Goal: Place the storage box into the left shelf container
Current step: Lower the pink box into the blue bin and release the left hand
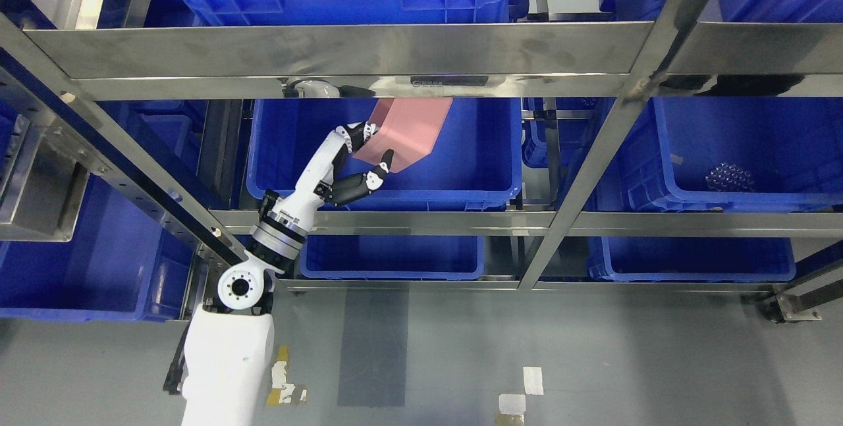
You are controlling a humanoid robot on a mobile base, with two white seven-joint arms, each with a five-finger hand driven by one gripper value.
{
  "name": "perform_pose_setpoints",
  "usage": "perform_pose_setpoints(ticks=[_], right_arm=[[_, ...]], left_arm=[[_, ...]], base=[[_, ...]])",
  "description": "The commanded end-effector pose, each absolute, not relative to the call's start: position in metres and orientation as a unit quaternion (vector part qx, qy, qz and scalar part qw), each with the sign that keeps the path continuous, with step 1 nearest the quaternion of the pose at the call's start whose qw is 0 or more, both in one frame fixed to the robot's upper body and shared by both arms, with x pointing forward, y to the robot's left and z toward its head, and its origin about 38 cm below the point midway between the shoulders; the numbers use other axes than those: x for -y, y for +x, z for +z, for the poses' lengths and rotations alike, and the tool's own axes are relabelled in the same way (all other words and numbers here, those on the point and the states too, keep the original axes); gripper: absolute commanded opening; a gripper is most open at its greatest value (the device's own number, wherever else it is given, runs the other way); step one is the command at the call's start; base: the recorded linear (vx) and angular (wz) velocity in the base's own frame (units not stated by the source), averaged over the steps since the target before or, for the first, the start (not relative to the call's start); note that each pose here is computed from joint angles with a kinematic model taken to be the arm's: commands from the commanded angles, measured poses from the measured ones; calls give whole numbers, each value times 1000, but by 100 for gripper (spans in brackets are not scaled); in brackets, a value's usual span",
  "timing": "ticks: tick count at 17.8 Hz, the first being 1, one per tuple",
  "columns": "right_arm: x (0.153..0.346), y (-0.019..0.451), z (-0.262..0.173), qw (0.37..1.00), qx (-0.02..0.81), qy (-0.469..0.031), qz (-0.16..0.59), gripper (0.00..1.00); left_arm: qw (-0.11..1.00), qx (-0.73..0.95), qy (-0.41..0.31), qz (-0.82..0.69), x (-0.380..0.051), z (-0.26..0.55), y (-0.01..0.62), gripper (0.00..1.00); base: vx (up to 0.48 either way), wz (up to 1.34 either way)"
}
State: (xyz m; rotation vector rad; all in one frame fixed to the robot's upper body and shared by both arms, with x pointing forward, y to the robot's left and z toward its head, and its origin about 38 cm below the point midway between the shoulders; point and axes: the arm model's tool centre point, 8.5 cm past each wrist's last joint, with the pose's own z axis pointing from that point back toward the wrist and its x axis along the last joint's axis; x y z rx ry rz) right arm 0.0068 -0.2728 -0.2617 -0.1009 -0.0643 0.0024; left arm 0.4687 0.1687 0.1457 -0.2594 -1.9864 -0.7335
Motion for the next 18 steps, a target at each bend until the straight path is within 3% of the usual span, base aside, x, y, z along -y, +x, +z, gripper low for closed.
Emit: perform_pose_setpoints(ticks=[1,10,14,17,18], right_arm=[[284,17,-261,997,44,-58,0,100],[284,17,-261,997,44,-59,0,100],[284,17,-261,997,44,-58,0,100],[284,17,-261,997,44,-59,0,100],[284,17,-261,997,44,-59,0,100]], left_arm=[[560,769,-104,-290,-190,111,500,5],[600,727,-100,-318,-187,99,521,9],[617,714,-95,-317,-187,98,527,35],[617,714,-95,-315,-188,98,527,42],[613,720,-93,-313,-188,102,528,50]], base=[[0,0],[0,0],[0,0],[0,0],[0,0]])
